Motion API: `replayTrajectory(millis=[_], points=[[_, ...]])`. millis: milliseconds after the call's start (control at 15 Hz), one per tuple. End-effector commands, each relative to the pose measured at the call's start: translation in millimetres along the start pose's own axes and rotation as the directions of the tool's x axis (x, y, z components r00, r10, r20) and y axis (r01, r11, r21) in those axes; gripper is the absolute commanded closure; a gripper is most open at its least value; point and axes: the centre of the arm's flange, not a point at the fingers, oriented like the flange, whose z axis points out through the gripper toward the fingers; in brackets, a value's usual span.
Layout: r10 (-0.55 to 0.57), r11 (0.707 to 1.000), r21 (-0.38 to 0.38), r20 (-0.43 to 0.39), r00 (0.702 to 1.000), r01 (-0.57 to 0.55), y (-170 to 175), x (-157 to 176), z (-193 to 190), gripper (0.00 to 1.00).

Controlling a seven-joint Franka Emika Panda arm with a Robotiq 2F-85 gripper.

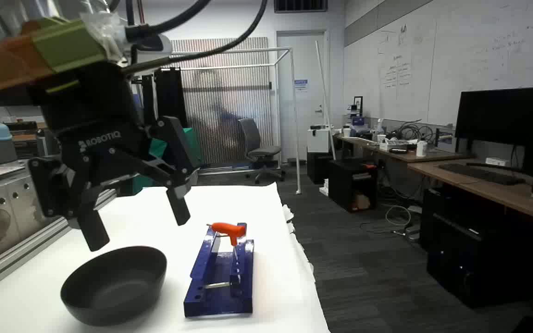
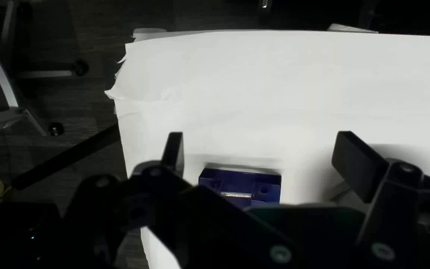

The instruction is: Put the metal object with the orange handle in the black bowl

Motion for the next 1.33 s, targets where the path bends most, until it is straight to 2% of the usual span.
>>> replayTrajectory(millis=[0,400,600,733,933,1267], points=[[0.001,1.0,0.0,-0.002,1.0,-0.001,0.3,0.2,-0.8,0.0],[-0.008,1.0,-0.016,-0.004,1.0,0.008,0.4,3.6,-3.2,0.0],[-0.166,0.985,-0.059,-0.012,0.986,0.165,14.7,44.9,-22.1,0.0],[-0.262,0.964,-0.068,-0.039,0.964,0.259,27.3,77.8,-36.1,0.0],[-0.382,0.924,-0.03,-0.078,0.921,0.381,48.9,121.4,-47.4,0.0],[-0.549,0.822,0.114,-0.1,0.83,0.558,85.9,181.1,-13.1,0.0]])
